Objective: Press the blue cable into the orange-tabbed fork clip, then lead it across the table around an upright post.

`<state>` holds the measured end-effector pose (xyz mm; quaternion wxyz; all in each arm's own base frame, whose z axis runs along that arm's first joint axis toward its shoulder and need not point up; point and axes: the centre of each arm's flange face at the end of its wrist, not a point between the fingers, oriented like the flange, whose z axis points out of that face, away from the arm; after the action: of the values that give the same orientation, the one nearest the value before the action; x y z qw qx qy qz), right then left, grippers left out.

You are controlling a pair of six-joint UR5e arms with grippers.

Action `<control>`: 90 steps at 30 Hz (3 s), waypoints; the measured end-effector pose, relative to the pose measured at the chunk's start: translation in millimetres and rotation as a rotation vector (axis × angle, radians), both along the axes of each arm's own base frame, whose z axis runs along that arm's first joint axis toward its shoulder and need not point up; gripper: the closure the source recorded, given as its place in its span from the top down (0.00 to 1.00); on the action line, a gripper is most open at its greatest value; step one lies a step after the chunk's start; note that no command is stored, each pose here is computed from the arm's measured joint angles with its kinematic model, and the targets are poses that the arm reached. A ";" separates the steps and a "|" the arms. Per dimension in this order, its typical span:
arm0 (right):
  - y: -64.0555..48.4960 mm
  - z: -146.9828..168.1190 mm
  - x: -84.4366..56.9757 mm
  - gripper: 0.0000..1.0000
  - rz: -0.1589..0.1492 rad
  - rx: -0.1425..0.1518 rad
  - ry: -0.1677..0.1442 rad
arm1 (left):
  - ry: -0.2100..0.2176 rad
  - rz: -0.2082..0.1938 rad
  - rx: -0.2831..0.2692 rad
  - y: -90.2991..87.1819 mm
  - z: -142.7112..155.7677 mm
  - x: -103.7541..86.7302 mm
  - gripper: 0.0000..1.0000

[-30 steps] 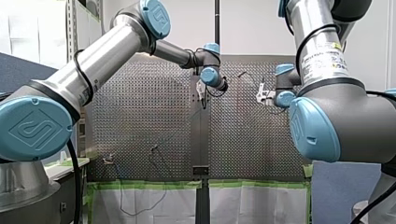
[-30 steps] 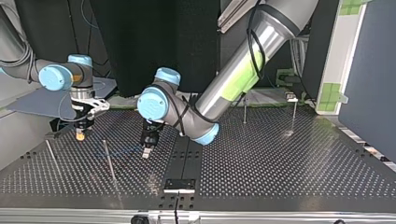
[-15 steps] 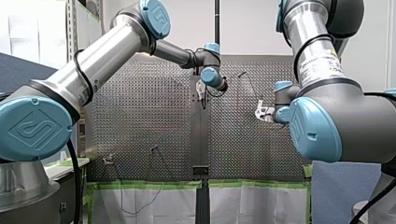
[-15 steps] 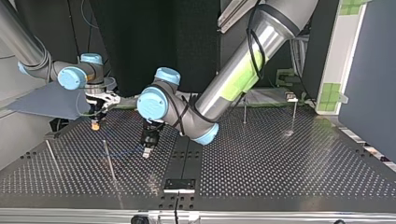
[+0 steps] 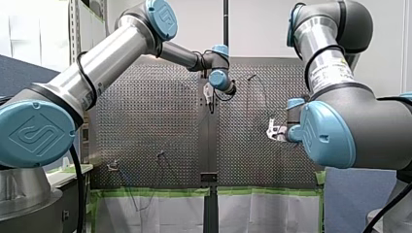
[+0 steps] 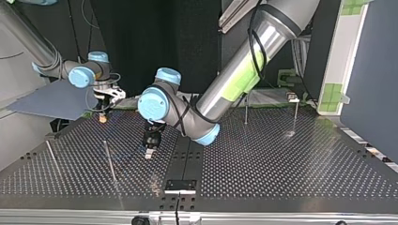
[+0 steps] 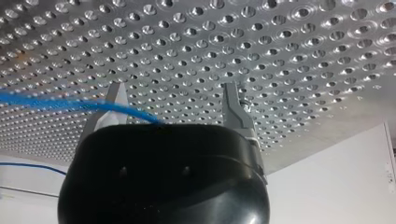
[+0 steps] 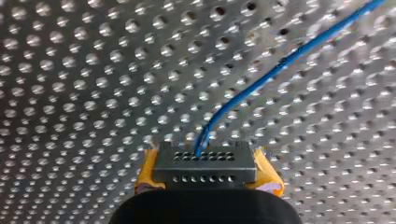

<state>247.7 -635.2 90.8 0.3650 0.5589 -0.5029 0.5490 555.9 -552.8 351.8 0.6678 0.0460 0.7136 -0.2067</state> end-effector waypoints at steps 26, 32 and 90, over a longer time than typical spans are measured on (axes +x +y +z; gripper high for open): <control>13.9 -122.1 -10.9 0.00 -0.050 0.112 0.026 | 0.000 0.010 0.000 2.3 0.0 1.9 0.99; 19.8 -153.4 -16.4 0.00 -0.070 0.136 0.033 | -0.001 0.011 0.000 2.5 0.0 2.1 0.99; 16.2 -270.5 -89.9 0.00 -0.167 0.170 0.013 | 0.112 0.090 -0.079 7.3 -3.6 -11.9 0.99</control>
<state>157.8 -619.0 -179.7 0.3639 0.5476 -0.5900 0.4687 543.9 -545.5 348.2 0.6369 -0.0242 0.7423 -0.2068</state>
